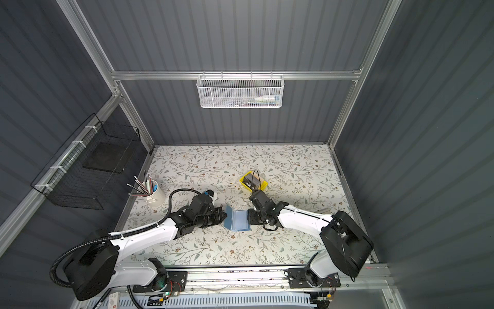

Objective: Insert credit cards into a card holder
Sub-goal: Open the card holder at the center of the table.

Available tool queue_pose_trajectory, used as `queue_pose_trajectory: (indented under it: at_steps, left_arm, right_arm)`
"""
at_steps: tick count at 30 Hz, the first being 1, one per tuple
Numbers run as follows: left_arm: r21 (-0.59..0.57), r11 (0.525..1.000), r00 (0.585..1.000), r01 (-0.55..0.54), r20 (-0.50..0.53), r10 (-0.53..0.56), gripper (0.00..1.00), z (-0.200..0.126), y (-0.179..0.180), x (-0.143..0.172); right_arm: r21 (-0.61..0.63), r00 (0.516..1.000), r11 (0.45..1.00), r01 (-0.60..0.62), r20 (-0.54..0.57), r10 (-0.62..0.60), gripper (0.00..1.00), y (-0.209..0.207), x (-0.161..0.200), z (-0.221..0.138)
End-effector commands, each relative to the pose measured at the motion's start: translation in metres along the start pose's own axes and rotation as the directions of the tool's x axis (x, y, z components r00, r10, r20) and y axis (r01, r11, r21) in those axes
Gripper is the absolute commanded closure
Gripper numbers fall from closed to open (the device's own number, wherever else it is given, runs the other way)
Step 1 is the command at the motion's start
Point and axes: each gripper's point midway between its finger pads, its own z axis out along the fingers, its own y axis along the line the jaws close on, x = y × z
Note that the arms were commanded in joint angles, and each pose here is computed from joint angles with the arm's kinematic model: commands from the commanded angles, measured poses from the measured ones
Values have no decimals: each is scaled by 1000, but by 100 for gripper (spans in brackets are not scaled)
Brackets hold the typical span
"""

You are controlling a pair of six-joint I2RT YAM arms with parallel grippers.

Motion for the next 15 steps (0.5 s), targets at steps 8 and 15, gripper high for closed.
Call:
queue_pose_trajectory:
  at_steps: [8,15]
  left_arm:
    - [-4,1000,1000,-9,-22,9,100,1,2,6]
    - [-11,1000,1000,-8,-22,8,100,1,4,8]
  right_arm:
    - [59,998,997,52,-43,-50,64,-6,-2,14]
    - [121,995,990,71,-76,-62,67,-19,4,20]
